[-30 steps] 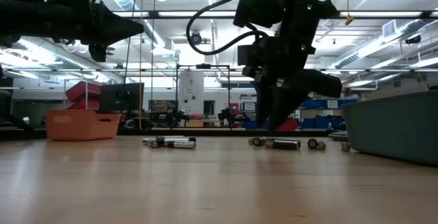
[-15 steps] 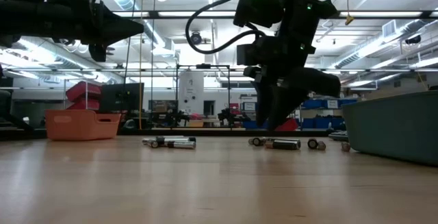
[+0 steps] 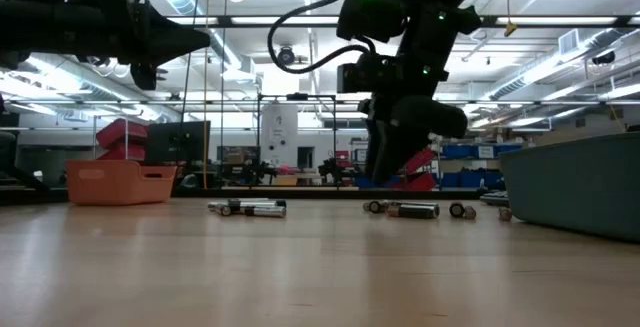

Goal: Sort batteries
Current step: Put the black battery into the blue bin

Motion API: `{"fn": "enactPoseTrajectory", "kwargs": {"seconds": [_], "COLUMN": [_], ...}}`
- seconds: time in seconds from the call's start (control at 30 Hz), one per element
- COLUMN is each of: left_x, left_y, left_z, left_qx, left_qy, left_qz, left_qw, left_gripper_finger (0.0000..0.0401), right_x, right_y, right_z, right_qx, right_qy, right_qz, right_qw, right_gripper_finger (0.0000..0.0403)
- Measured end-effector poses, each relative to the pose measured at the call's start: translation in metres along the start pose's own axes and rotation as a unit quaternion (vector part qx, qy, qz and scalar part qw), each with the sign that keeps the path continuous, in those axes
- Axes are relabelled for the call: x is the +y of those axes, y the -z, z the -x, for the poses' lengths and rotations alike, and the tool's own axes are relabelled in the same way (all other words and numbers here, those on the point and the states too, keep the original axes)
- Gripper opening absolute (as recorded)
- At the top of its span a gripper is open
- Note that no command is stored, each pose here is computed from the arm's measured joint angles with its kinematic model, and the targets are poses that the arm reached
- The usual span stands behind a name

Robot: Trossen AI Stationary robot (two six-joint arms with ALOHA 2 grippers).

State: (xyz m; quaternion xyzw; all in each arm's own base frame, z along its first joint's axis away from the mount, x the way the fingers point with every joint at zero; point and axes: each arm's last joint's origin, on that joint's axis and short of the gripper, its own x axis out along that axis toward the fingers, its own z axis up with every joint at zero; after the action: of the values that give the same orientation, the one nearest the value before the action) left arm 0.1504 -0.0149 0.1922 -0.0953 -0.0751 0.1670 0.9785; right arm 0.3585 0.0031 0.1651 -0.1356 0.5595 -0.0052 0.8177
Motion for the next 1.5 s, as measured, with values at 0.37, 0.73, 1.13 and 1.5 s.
{"fn": "enactPoseTrajectory", "kwargs": {"seconds": [0.37, 0.73, 1.13, 1.5], "left_x": [0.0, 0.0, 0.0, 0.0], "left_y": [0.001, 0.001, 0.001, 0.001], "left_z": [0.0, 0.0, 0.0, 0.0], "left_qx": [0.002, 0.004, 0.004, 0.004], "left_qy": [0.0, 0.0, -0.001, -0.001], "left_qz": [-0.001, -0.003, -0.003, -0.003], "left_qw": [1.0, 1.0, 1.0, 1.0], "left_gripper_finger": [0.0, 0.0, 0.0, 0.0], "right_x": [0.006, 0.003, -0.003, -0.006], "right_y": [0.005, 0.005, 0.005, 0.003], "right_z": [-0.029, -0.031, -0.033, -0.034], "right_qx": [0.033, 0.033, 0.025, 0.009], "right_qy": [-0.028, -0.03, -0.027, -0.029], "right_qz": [0.021, 0.017, -0.01, -0.036], "right_qw": [0.999, 0.999, 0.999, 0.999], "right_gripper_finger": [0.0144, 0.0135, 0.0122, 0.0085]}}
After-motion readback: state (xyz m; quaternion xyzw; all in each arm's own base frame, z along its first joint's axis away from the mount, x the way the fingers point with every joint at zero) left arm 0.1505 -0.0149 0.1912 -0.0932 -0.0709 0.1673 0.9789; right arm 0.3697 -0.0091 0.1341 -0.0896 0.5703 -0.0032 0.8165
